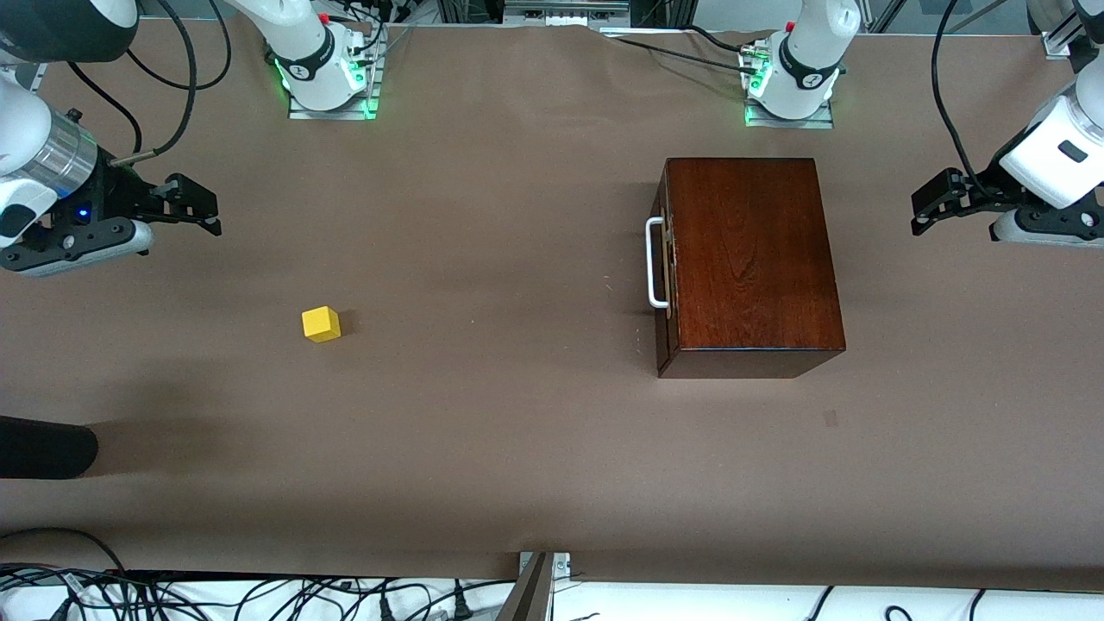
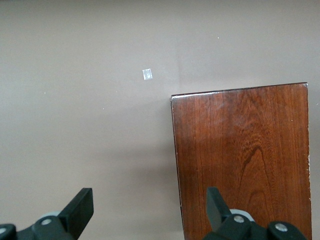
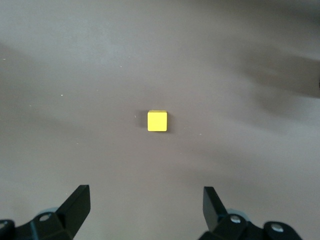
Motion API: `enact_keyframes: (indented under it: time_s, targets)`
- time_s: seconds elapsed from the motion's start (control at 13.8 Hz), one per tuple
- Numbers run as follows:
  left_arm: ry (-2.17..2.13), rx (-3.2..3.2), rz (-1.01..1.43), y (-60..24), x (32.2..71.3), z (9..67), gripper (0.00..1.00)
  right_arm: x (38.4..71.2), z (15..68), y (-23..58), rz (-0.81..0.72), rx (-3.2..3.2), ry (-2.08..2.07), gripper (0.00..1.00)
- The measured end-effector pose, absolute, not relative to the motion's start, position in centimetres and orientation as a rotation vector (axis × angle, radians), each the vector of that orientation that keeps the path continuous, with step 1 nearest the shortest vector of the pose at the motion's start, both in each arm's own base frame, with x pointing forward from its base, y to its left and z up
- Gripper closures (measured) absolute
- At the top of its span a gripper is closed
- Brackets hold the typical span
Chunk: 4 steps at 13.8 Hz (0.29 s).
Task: Open drawer, take yellow block, close drawer
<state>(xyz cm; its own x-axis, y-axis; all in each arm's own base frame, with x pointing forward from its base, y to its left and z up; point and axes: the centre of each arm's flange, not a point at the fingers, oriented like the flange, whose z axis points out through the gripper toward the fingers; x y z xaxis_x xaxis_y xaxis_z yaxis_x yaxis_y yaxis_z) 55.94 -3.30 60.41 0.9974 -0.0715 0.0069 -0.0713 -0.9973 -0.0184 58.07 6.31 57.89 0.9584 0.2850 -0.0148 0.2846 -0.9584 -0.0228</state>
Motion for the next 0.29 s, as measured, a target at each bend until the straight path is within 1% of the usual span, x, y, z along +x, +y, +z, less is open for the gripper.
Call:
enact_keyframes:
  time_s: [0.29]
  targets:
    - [0.113,-3.122,-0.016,-3.37,55.86,60.57,0.00,58.09,57.86,6.34,0.028,-3.093,-0.452,0.00]
